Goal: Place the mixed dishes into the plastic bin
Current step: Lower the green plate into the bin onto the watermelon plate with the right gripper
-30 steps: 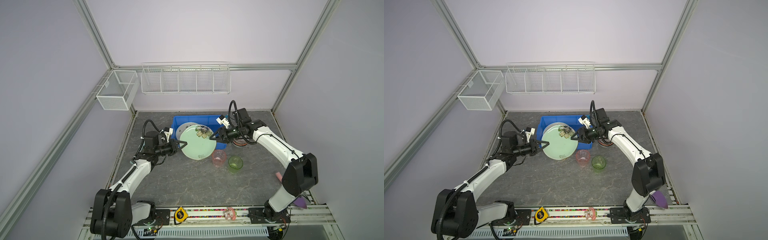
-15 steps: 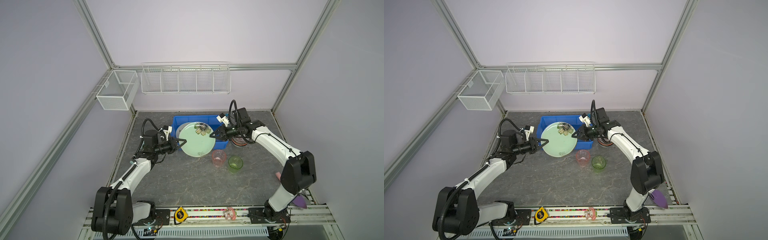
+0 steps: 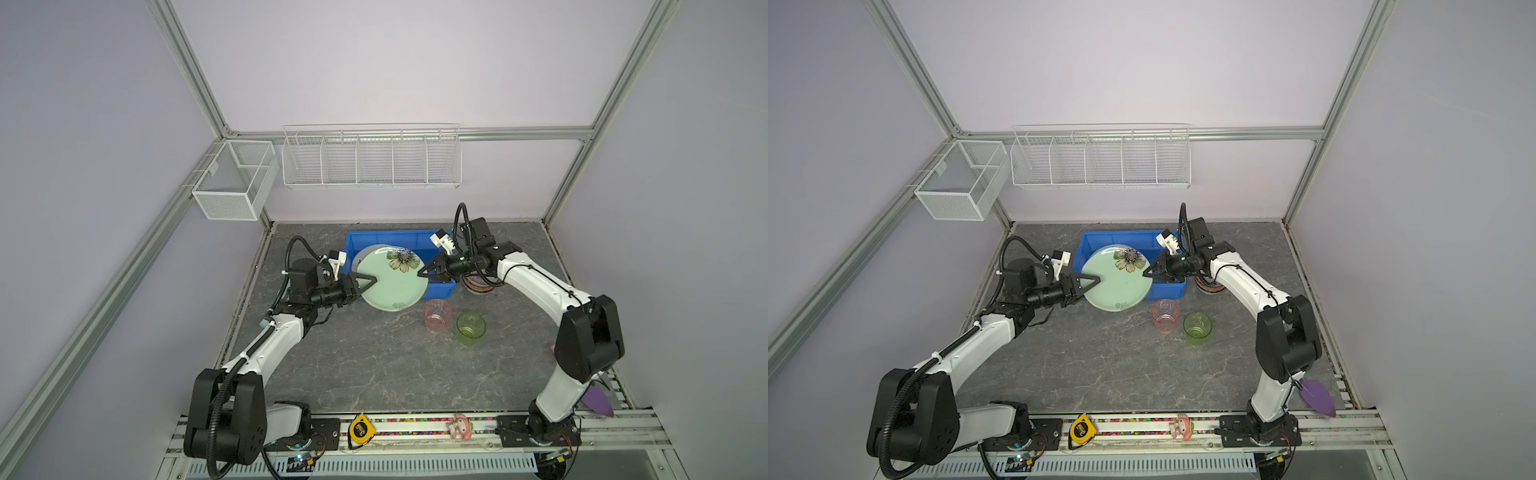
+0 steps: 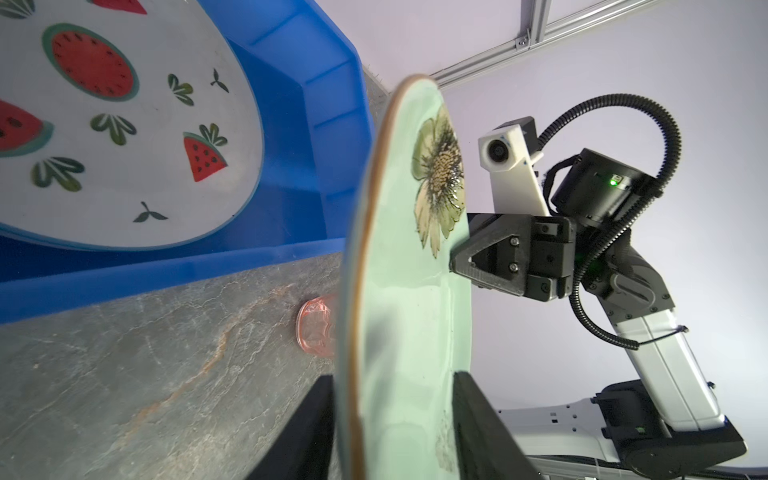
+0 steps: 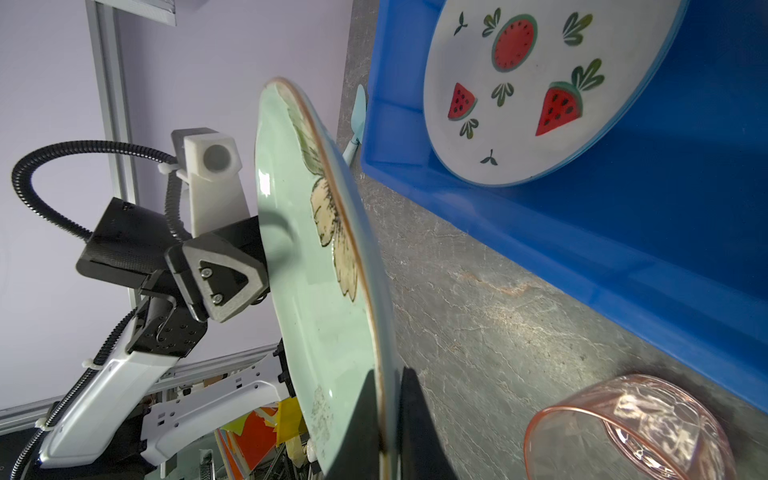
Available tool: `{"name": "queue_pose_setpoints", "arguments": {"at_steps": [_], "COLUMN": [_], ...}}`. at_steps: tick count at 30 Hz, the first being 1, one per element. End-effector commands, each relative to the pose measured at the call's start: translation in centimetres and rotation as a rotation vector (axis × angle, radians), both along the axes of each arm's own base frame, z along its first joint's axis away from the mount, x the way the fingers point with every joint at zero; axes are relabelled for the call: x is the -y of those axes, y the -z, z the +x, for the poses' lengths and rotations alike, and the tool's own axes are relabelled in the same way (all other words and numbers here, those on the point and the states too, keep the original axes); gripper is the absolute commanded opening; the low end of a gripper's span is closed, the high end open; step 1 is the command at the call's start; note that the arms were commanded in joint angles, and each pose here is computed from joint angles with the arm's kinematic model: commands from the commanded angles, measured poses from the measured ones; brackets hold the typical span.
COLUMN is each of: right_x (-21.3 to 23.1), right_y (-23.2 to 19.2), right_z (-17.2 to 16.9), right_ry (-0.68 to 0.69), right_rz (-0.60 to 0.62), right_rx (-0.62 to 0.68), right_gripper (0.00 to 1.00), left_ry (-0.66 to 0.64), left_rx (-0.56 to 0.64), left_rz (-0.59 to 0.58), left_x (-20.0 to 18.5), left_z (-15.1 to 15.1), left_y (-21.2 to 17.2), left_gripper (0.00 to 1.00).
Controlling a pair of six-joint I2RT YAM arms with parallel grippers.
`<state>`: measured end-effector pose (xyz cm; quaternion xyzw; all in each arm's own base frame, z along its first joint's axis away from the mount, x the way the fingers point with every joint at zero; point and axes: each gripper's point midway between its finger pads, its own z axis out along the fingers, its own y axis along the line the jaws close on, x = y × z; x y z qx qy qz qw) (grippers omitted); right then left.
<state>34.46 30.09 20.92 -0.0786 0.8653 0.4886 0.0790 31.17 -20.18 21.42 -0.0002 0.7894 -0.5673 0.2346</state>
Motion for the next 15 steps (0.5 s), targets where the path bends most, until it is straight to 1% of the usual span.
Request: {"name": "queue_pose_setpoints", "arguments": {"at_steps": [1,2,3,4,5,10,15], "right_x": [-1.0,-0.9,-0.8,-0.7,-0.7,-0.6,-0.5], "right_y": [-3.1,-3.0,-3.1,-3.1,-3.2,-3.5,-2.6], "right_z": [0.2,0.3,0.4,0.6,0.8,2.1,5.0], "right_ry": [-0.033,-0.029,-0.025,-0.022,-0.018,0.008,0.058], "right_rz": [0.069,0.056,0.047,0.043,0.039,0.016,-0.036], "right_rx": [0.061,0.064,0.071,0.075,0.079,0.101,0.106], "right_gripper": [0.07,0.07,0.07,0.07,0.07,0.07,0.07], "left_ry": [0.038,0.041,0.040,0.038,0.030,-0.064,-0.191], "left_rx": [0.065,0.072,0.078,0.091,0.106,0.129,0.184], "left_rz": [0.006,0.030,0.055,0.078,0.101,0.179,0.316], "left_x": [0.2,0.1,-0.2,-0.5,-0.9,-4.4,-8.0], "left_z": [0.1,0.2,0.2,0.2,0.3,1.5,3.0], "left_y": [-2.0,-2.2,-2.4,-2.6,-3.0,-4.6,-5.4], "left_gripper": [0.79,0.88,0.94,0.98,0.99,0.99,0.99]}}
